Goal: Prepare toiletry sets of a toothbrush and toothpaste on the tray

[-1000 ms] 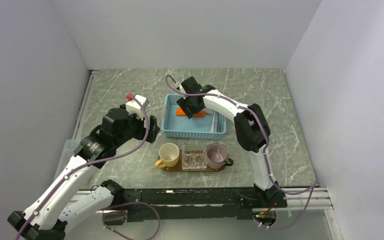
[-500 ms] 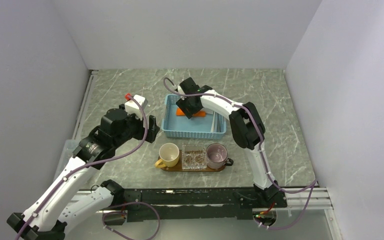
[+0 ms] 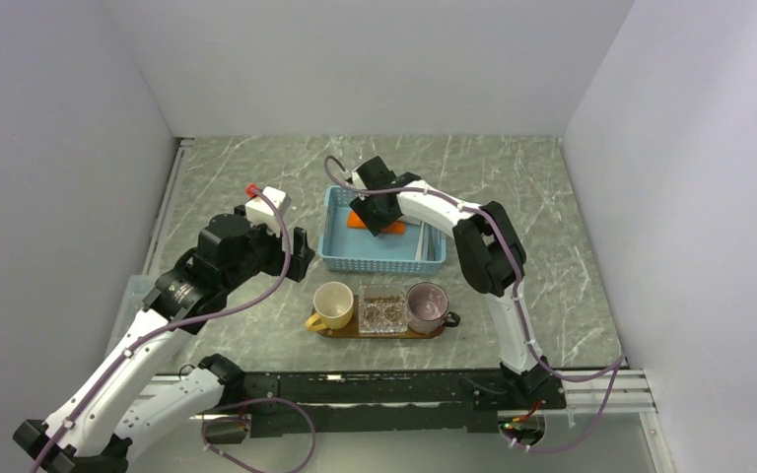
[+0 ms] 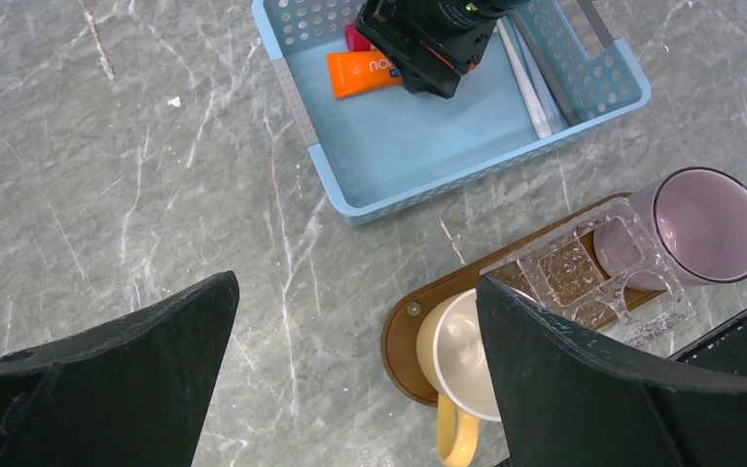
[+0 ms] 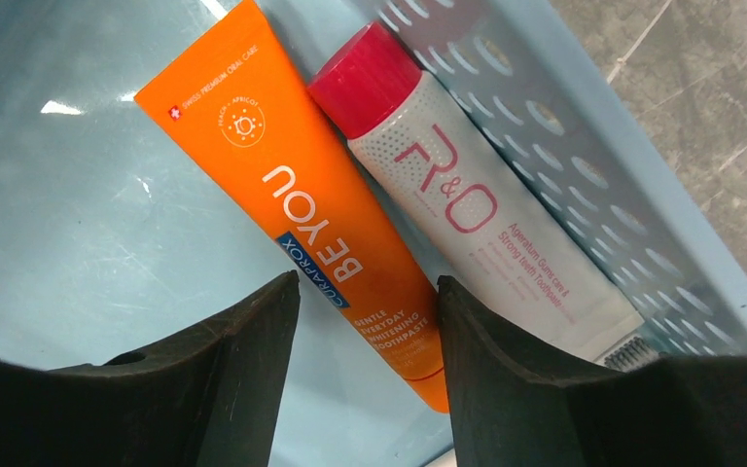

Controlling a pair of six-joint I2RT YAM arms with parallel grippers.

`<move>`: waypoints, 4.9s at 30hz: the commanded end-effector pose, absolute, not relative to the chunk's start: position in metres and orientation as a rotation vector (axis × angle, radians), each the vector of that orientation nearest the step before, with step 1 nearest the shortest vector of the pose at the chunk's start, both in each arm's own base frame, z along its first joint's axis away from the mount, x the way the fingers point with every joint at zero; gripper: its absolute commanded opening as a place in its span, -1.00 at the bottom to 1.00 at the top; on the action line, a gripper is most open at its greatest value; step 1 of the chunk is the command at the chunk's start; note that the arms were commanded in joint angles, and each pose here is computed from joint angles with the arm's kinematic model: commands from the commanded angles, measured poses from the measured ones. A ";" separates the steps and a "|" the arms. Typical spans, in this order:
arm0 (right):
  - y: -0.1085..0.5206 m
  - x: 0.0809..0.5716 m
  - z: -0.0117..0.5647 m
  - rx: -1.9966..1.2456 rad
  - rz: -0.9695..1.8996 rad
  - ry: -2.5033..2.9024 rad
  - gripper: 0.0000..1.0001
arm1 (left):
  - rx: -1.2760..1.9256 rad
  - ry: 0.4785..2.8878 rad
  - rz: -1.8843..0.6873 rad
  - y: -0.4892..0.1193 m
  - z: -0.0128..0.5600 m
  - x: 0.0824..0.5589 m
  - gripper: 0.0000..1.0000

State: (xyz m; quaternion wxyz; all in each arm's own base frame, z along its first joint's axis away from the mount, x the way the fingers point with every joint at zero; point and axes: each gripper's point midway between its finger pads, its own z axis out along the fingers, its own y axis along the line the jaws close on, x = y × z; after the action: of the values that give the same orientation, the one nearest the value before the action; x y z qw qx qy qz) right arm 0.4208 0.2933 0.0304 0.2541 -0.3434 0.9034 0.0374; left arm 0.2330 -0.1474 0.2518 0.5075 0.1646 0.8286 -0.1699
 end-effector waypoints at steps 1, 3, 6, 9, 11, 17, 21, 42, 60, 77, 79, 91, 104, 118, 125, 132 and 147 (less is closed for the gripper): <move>0.306 0.396 0.037 -0.944 0.177 2.477 0.12 | 0.387 1.955 -0.428 -0.149 0.262 0.235 0.99; 0.310 0.391 0.041 -0.946 0.176 2.476 0.11 | 0.387 1.954 -0.428 -0.149 0.262 0.235 0.99; 0.317 0.383 0.047 -0.953 0.189 2.474 0.09 | 0.389 1.950 -0.429 -0.149 0.263 0.234 0.99; 0.323 0.381 0.052 -0.941 0.209 2.467 0.09 | 0.388 1.947 -0.432 -0.148 0.264 0.234 0.99; 0.326 0.379 0.053 -0.937 0.241 2.477 0.09 | 0.389 1.945 -0.432 -0.148 0.264 0.233 0.99; 0.337 0.388 0.052 -0.929 0.249 2.484 0.07 | 0.387 1.941 -0.426 -0.146 0.264 0.232 0.98; 0.342 0.393 0.054 -0.931 0.255 2.480 0.05 | 0.385 1.940 -0.420 -0.145 0.264 0.233 0.98; 0.326 0.370 0.018 -1.024 0.191 2.567 0.03 | 0.387 1.951 -0.420 -0.147 0.262 0.234 0.98; 0.316 0.364 0.011 -1.041 0.154 2.580 -0.55 | 0.379 1.945 -0.414 -0.145 0.264 0.234 0.98; 0.305 0.361 0.112 -0.887 0.186 2.359 -0.75 | 0.343 1.935 -0.477 -0.152 0.279 0.233 0.98; 0.302 0.359 0.124 -0.866 0.187 2.328 -0.75 | 0.338 1.925 -0.499 -0.154 0.287 0.232 0.98; 0.297 0.336 0.189 -0.801 0.250 2.079 -0.72 | 0.227 1.964 -0.642 -0.174 0.325 0.237 0.98; 0.279 0.253 0.272 -0.749 0.498 1.818 -0.62 | 0.232 2.098 -1.051 -0.214 0.329 0.232 0.98; 0.284 0.196 0.301 -0.793 0.572 1.724 -0.62 | 0.401 2.074 -1.355 -0.239 0.351 0.199 0.80; 0.295 0.182 0.310 -0.816 0.573 1.695 -0.62 | 0.434 2.132 -1.371 -0.238 0.343 0.188 0.55; 0.305 0.170 0.311 -0.849 0.557 1.672 -0.61 | 0.452 2.163 -1.382 -0.237 0.338 0.183 0.24; 0.318 0.162 0.320 -0.866 0.473 1.619 -0.61 | 0.483 2.203 -1.434 -0.241 0.327 0.177 -0.12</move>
State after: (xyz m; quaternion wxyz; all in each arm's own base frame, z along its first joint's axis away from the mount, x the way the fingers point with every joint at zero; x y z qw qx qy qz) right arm 0.1558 0.3110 0.2781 0.5347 -0.3994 0.7179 0.1978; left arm 0.1824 -0.2397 0.3186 0.2320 0.1563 0.8139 -0.5092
